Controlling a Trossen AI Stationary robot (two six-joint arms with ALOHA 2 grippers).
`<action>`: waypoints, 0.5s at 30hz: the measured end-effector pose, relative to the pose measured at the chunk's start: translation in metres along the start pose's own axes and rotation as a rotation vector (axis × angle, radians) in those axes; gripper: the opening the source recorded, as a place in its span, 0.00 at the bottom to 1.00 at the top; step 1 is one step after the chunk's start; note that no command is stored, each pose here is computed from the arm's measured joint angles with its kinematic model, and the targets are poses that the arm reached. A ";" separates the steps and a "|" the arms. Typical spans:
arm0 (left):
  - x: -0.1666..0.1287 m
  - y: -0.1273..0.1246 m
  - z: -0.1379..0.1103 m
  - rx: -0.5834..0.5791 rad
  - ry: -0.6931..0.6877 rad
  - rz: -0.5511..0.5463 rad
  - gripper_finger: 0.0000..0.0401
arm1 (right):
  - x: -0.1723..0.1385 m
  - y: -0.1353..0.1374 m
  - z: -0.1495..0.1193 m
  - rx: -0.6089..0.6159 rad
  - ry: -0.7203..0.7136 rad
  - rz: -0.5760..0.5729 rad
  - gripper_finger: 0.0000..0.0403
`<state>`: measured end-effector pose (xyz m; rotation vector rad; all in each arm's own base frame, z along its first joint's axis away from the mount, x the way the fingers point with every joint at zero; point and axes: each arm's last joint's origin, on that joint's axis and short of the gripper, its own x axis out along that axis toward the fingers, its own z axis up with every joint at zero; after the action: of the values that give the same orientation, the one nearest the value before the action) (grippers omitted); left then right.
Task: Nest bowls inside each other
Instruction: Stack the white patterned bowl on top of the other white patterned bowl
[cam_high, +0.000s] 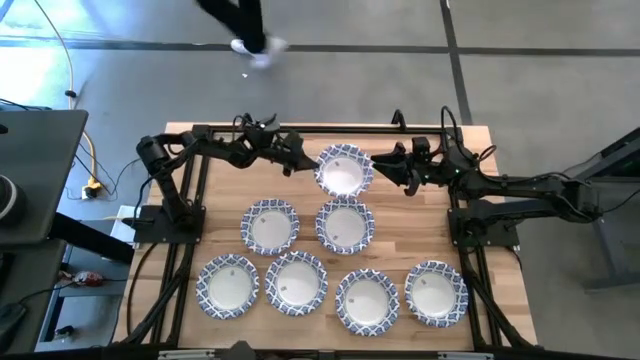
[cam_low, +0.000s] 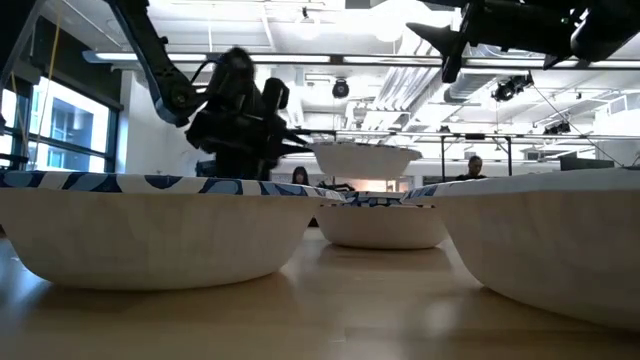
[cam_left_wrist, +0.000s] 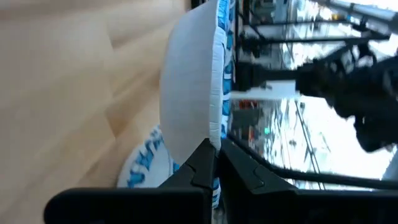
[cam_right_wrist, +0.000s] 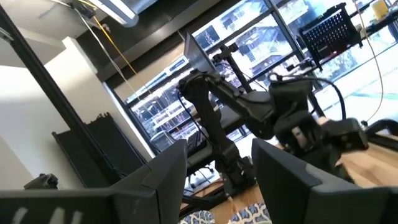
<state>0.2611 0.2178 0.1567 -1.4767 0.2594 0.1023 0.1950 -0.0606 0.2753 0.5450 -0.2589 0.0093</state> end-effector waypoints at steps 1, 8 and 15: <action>0.002 -0.001 -0.002 0.002 0.016 -0.004 0.01 | 0.000 0.000 0.001 -0.003 -0.006 0.001 0.43; 0.016 -0.005 -0.018 0.013 0.114 -0.019 0.01 | -0.002 -0.005 0.007 0.007 -0.030 0.002 0.43; 0.032 -0.008 -0.041 0.029 0.221 -0.013 0.01 | -0.003 -0.005 0.009 0.001 -0.041 0.010 0.43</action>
<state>0.2893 0.1739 0.1546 -1.4611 0.4284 -0.0752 0.1904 -0.0696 0.2793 0.5457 -0.3015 0.0081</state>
